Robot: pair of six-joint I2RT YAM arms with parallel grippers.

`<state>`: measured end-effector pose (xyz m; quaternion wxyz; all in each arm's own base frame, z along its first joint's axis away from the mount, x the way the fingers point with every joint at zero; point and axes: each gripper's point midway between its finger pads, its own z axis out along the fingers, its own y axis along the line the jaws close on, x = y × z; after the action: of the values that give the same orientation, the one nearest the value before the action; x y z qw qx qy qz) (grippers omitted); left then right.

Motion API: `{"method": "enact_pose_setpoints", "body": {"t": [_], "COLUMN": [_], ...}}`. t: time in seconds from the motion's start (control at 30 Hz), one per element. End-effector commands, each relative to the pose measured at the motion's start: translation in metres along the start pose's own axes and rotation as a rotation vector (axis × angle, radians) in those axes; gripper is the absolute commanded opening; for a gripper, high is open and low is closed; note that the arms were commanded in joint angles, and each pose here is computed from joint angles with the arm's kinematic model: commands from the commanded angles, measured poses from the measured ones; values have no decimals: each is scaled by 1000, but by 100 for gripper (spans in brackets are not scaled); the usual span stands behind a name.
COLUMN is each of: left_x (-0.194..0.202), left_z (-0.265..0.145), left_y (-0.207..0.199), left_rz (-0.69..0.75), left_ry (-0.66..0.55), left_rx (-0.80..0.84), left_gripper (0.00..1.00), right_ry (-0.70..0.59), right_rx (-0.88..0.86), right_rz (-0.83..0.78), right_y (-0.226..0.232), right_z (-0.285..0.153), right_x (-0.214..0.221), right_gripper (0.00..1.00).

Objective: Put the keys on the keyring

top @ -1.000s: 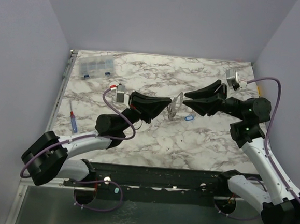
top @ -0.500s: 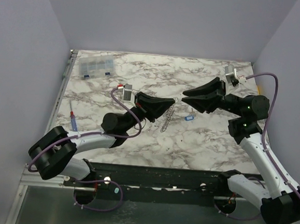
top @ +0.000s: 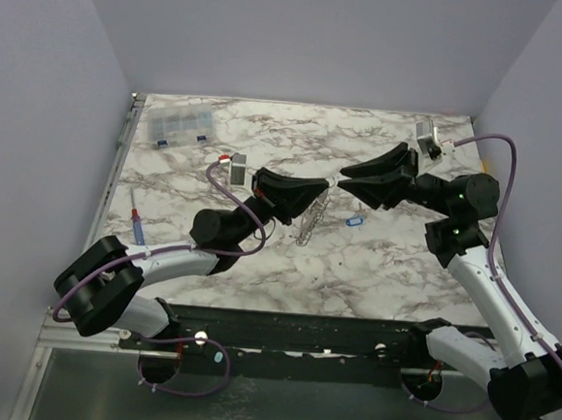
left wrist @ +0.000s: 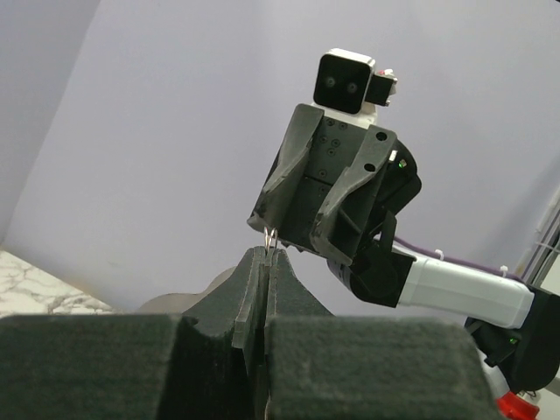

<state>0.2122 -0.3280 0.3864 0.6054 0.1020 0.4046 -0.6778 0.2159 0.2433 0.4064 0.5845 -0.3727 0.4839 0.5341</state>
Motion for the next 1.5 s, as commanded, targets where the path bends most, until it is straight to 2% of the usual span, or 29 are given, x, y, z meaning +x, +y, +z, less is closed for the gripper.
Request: {"method": "enact_pose_setpoints", "body": {"t": [0.0,0.43,0.7,0.87,1.17,1.27,1.47], "left_x": [-67,-67,-65,-65,-58,-56,-50], "left_z": [5,14,15,15,12,10,3], "left_y": [-56,-58,-58,-57,-53,-51,-47], "left_rz": [54,62,60,63,71,75,95], "left_ry": [-266,-273,-270,-271,-255,-247,-231], "left_rx": [215,231,230,227,214,206,192], "left_gripper": [0,0,0,0,0,5,28], "right_ry": [11,40,30,32,42,59,97], "right_rx": [6,-16,-14,-23,-21,-10,11], "right_rz": [3,20,6,6,-32,-44,-92], "right_y": [-4,-4,-4,-2,0,-2,-6], "right_z": [4,9,11,12,9,8,6], "right_x": [3,13,9,9,12,14,17], "right_gripper": [36,32,20,2,1,1,1]}}
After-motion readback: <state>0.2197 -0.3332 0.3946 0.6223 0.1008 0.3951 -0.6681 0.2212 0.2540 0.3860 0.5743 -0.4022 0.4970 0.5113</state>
